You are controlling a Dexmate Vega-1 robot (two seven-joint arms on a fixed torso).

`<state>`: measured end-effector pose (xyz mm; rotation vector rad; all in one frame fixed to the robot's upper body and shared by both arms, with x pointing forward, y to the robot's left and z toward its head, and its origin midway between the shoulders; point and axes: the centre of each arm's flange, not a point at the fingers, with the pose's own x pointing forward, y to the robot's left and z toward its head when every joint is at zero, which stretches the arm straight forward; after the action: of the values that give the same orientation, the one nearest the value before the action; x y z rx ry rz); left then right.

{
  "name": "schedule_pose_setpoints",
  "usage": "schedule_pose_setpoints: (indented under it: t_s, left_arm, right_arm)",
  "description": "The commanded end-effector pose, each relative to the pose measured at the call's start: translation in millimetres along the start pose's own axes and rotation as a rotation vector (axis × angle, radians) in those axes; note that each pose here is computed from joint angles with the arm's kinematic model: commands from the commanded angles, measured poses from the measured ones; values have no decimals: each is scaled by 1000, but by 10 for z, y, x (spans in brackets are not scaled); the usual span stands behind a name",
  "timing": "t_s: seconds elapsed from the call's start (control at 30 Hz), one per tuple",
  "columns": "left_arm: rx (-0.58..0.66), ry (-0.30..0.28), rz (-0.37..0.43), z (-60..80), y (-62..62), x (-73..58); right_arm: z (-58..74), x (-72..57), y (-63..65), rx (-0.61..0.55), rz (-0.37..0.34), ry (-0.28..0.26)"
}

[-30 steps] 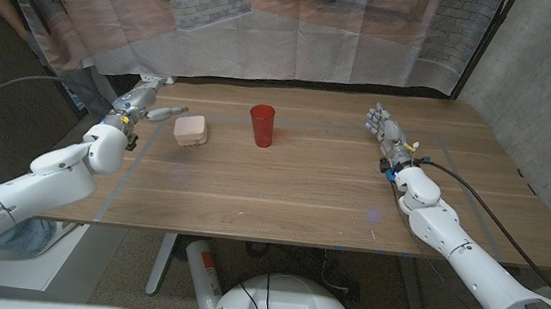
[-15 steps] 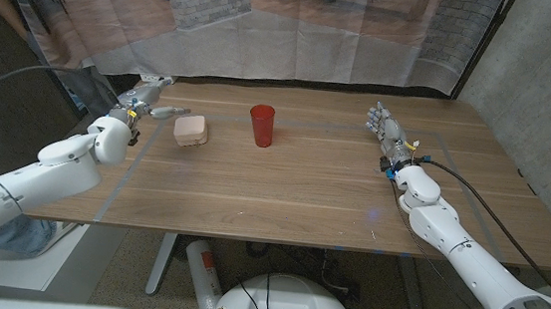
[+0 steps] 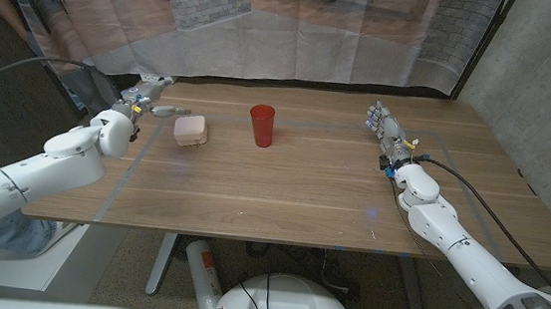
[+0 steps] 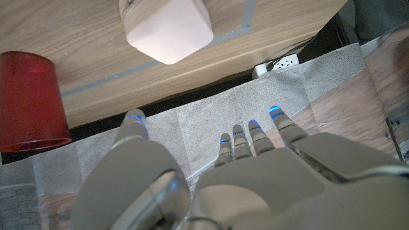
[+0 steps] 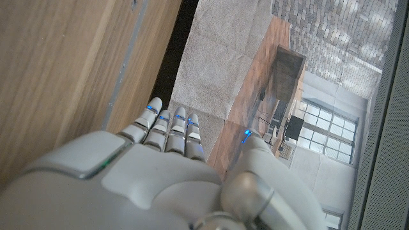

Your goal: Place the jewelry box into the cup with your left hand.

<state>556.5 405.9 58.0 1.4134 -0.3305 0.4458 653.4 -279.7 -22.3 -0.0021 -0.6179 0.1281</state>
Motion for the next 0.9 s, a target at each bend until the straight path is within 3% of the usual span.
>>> schedule_pose_setpoints:
  t_s: [0.03, 0.9]
  left_arm:
    - [62, 23, -53, 10, -7, 66]
    - [102, 32, -177, 122, -43, 240]
  right_arm:
    - [5, 31, 20, 1, 2, -2]
    - [2, -2, 8, 6, -5, -8]
